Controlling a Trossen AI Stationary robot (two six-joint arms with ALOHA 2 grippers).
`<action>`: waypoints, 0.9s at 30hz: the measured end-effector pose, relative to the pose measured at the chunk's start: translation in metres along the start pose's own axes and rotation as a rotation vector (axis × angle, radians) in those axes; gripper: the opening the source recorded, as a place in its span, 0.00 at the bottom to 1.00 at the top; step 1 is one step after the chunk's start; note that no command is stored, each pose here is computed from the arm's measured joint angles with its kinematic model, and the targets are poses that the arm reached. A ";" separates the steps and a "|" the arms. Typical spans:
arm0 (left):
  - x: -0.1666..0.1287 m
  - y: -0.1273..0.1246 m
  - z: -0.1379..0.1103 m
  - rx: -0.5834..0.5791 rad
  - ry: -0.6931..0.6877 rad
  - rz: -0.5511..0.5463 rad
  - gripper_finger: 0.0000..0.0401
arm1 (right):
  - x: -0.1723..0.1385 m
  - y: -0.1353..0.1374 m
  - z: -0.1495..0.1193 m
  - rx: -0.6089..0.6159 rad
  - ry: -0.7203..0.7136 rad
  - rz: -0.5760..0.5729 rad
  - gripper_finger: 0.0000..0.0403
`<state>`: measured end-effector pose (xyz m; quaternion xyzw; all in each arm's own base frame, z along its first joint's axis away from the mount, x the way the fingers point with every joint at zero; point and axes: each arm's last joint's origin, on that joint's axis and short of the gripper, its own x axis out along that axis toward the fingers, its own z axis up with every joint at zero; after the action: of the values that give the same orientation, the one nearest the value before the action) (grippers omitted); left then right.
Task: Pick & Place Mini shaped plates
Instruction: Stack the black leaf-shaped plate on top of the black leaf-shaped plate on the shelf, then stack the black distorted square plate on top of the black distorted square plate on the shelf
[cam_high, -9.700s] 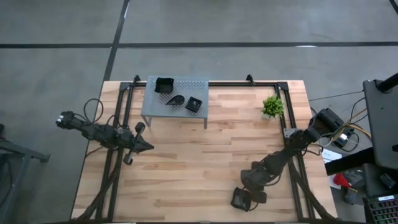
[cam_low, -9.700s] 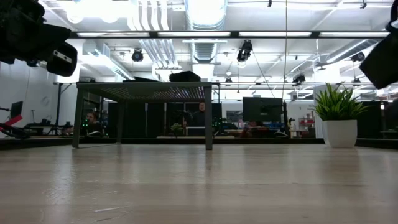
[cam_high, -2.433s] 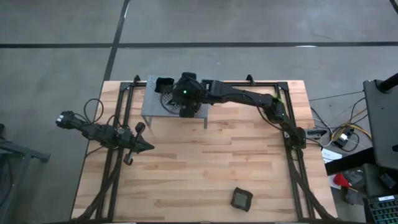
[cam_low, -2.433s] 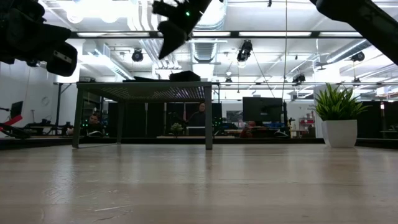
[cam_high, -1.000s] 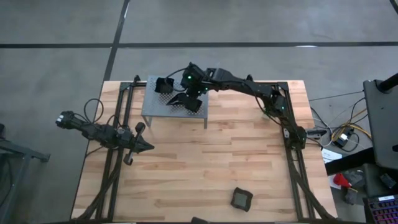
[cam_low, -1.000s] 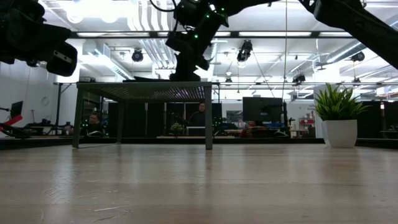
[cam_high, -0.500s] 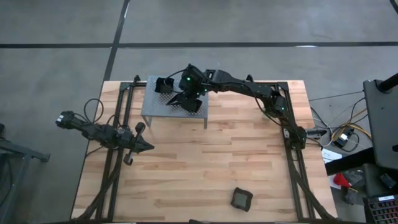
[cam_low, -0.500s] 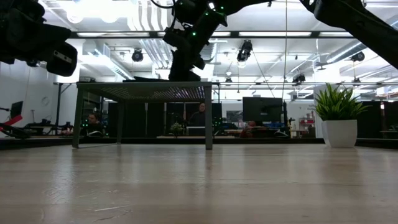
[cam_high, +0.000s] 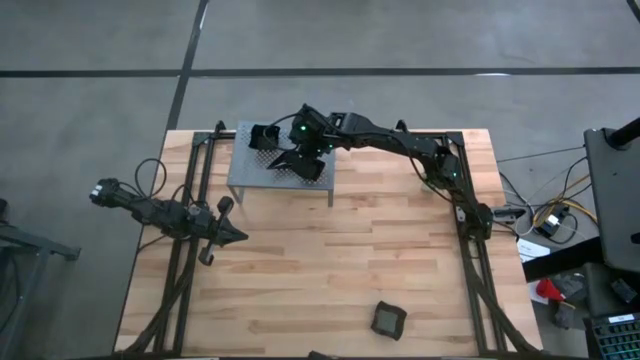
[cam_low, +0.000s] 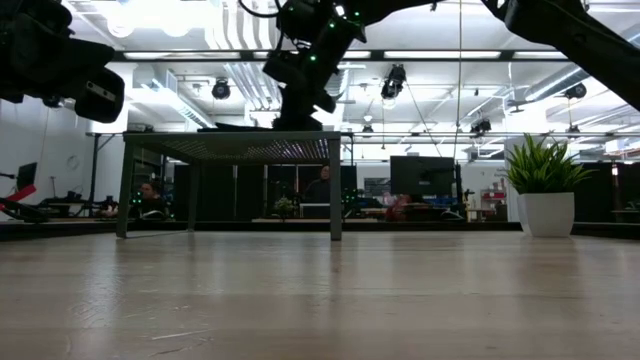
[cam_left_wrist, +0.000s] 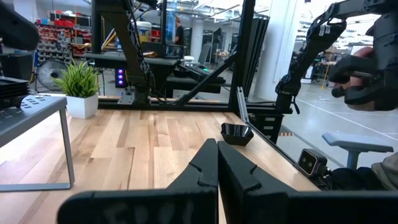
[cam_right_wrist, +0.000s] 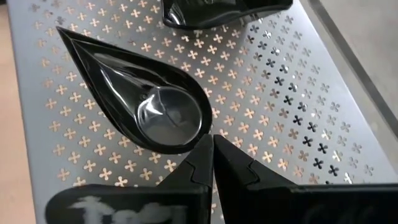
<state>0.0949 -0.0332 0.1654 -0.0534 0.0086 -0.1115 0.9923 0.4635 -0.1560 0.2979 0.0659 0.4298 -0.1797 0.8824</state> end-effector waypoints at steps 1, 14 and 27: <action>0.000 0.000 0.000 0.000 0.000 0.000 0.00 | 0.000 0.000 0.000 0.001 0.004 0.000 0.02; 0.000 0.000 0.000 0.000 -0.001 0.000 0.00 | 0.005 0.002 -0.001 -0.007 -0.011 0.034 0.02; 0.000 0.000 0.000 0.000 0.000 0.000 0.00 | -0.009 0.011 0.007 -0.084 -0.055 -0.023 0.02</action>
<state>0.0949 -0.0332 0.1654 -0.0534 0.0087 -0.1114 0.9923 0.4676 -0.1452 0.3089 0.0187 0.4132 -0.1734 0.8938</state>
